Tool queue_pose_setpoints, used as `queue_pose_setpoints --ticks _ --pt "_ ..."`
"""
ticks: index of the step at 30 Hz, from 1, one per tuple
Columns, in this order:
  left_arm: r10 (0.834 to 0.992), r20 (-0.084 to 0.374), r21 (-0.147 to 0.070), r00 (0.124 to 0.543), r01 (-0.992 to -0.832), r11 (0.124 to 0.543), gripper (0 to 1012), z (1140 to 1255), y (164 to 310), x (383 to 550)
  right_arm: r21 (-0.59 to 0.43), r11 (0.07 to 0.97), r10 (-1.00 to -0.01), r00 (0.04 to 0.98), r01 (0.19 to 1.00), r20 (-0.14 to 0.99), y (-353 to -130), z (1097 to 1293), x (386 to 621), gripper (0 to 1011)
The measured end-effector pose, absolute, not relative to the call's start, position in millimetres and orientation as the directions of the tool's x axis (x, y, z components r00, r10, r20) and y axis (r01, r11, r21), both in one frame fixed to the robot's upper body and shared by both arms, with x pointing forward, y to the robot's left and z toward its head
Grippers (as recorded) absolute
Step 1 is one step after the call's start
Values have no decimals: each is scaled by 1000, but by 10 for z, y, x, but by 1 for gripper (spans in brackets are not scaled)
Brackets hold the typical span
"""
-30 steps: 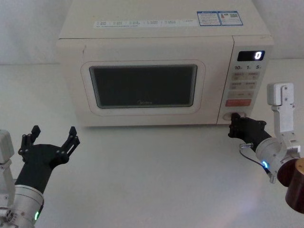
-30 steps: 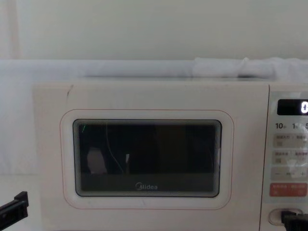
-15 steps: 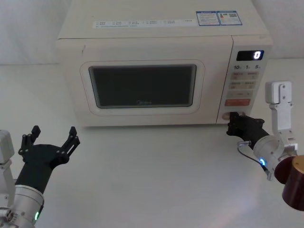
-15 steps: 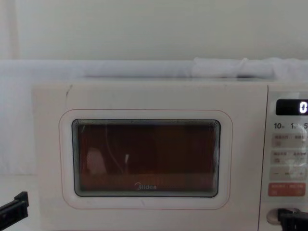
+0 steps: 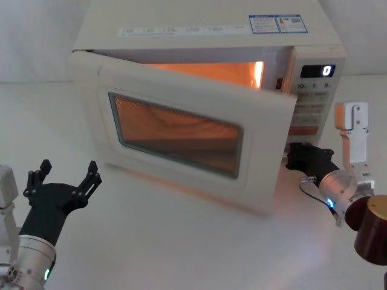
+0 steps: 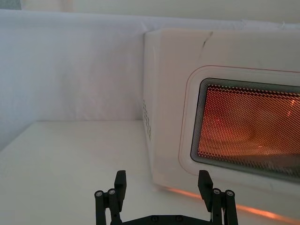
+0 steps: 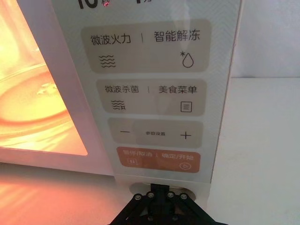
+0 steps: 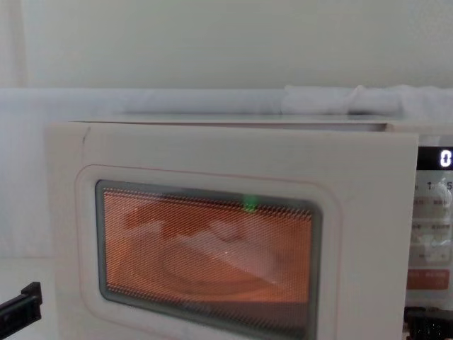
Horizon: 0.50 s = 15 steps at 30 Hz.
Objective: Press the button to open the microwave door with one hand; close the microwave door with the other hand.
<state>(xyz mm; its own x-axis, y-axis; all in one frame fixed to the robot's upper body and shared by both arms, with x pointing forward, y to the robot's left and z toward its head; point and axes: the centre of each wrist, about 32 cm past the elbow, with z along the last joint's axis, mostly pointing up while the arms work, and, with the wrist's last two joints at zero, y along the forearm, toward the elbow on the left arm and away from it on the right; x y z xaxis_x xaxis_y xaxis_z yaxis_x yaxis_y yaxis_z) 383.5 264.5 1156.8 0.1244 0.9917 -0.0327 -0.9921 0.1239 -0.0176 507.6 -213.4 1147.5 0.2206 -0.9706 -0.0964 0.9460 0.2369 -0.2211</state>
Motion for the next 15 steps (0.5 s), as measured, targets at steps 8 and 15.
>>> queue_pose_setpoints --ticks 8,15 --pt "992 -33 -17 124 -992 124 1003 11568 2646 3835 -222 237 -970 220 946 -99 -2137 11469 5036 0" --pt "992 -33 -18 124 -992 124 1003 11568 2646 3835 -222 236 -971 219 946 -97 -2158 11501 4960 0"
